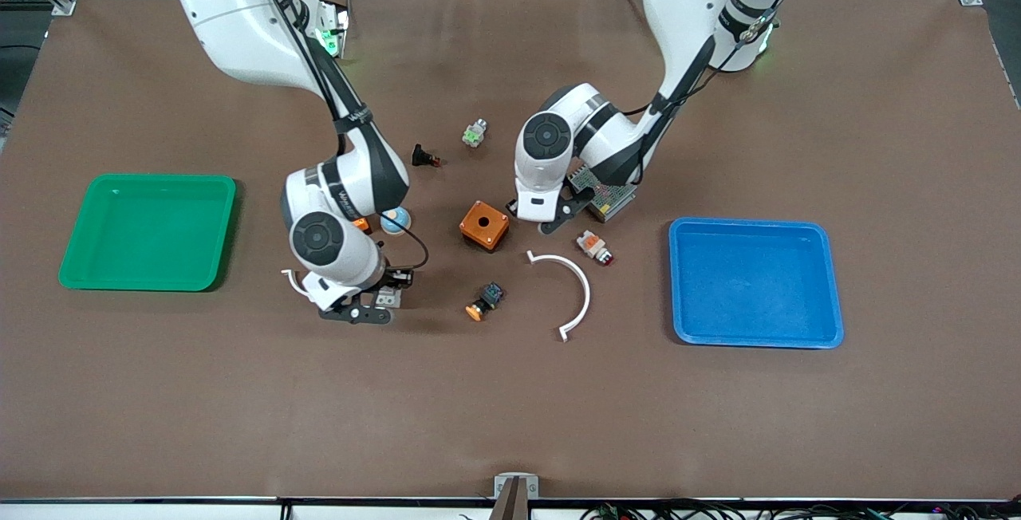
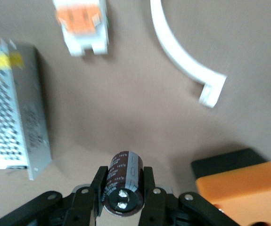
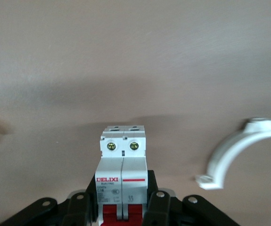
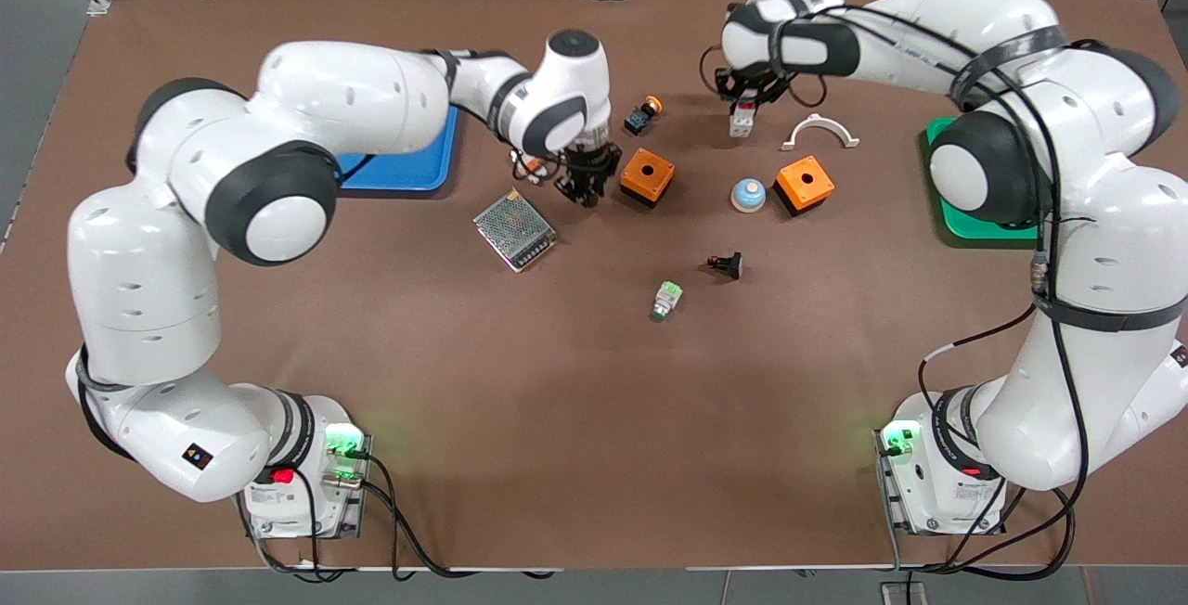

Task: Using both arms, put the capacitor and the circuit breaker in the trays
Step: 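Carry the capacitor to the blue tray while the right gripper carries the breaker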

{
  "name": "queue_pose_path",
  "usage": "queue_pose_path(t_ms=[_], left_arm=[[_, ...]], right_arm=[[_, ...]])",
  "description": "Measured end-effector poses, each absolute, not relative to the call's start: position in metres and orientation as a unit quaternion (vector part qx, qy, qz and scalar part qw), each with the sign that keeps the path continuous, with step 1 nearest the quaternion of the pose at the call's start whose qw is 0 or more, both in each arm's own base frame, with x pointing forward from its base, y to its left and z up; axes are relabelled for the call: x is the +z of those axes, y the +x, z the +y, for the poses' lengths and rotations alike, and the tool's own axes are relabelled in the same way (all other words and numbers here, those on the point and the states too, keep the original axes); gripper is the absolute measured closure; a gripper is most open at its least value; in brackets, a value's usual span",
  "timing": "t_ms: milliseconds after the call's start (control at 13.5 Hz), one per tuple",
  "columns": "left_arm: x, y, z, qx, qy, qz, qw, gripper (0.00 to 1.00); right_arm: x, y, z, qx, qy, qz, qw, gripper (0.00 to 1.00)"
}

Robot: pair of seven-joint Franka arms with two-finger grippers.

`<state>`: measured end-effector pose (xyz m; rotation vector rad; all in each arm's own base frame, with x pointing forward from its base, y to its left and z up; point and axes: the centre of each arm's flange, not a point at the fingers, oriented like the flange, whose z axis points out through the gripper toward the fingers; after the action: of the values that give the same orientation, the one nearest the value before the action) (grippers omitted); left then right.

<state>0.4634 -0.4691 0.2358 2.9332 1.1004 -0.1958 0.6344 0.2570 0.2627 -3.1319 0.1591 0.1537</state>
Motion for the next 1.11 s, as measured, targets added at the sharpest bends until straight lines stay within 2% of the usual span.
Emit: queue_pose_path(t_ms=[295,517,812,1107], left_arm=[[0.316,0.531,-0.377,-0.048,0.916,0.399,-0.006,0.66],[0.332,0.570,-0.290,-0.061,0.910,0.410,-0.022,0.66],[0.319,0.600,-0.187,-0.091,0.914,0.394,-0.035,0.66],[0.297,0.618,-0.070,-0.103,0.934,0.341,-0.016,0.66]], right_arm=[[0.359,0.648,0.143,0.100,-0.994,0.031,0.006,0.60],[0.397,0.642,0.030,0.126,-0.992,0.017,-0.004,0.60],[0.391,0.623,-0.124,0.138,-0.990,-0.013,0.006,0.60],[0.360,0.596,-0.220,0.111,-0.994,-0.016,0.008,0.60]])
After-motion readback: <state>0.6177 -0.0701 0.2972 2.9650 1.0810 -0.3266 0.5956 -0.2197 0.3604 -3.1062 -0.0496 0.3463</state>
